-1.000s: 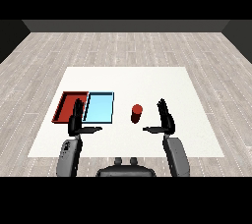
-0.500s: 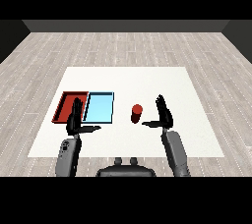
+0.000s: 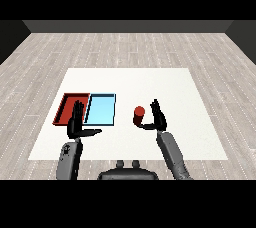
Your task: Pick the red can and put it in the red box
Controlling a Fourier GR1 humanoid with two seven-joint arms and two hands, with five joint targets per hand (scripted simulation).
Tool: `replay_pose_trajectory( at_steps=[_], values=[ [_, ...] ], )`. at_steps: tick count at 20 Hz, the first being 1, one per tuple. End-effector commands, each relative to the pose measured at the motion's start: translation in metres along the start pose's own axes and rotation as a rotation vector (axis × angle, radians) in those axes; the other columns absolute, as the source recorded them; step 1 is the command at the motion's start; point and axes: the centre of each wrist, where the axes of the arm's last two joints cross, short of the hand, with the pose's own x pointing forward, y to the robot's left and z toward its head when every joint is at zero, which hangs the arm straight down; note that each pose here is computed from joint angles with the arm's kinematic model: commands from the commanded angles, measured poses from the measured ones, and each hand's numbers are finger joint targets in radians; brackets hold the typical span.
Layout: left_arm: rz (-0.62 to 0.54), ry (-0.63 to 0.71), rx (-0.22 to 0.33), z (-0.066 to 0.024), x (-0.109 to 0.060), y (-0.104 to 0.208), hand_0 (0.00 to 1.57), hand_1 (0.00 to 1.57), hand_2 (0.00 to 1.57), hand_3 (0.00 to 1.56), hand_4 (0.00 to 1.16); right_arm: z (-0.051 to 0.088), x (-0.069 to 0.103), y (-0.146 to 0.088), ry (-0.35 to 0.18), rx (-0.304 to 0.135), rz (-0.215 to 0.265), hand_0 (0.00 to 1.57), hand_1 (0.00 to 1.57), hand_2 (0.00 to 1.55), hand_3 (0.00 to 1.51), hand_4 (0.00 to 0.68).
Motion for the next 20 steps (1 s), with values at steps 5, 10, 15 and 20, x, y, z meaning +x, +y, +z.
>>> replay_pose_trajectory(
  at_steps=[5,10,15,20],
  values=[
    [0.004,-0.015,0.016,0.0013,-0.008,-0.002,0.0,0.0,0.0,0.0,0.0,-0.001,-0.006,0.023,0.014,0.014,-0.036,0.0,0.0,0.0,0.0,0.0],
    [-0.016,-0.026,-0.006,-0.0013,-0.007,0.027,0.0,0.0,0.0,0.0,0.0,-0.011,-0.023,0.014,0.025,-0.019,-0.072,0.0,0.0,0.0,0.0,0.0],
    [0.014,-0.012,-0.005,-0.0012,0.008,-0.001,0.0,0.0,0.0,0.0,0.0,-0.012,-0.034,0.01,0.053,-0.004,-0.063,0.0,0.0,0.0,0.0,0.0],
    [0.0,-0.007,0.001,0.0091,0.006,-0.001,0.0,0.0,0.0,0.0,0.0,-0.012,-0.036,0.03,0.046,-0.011,-0.079,0.0,0.0,0.0,0.0,0.0]
  ],
)
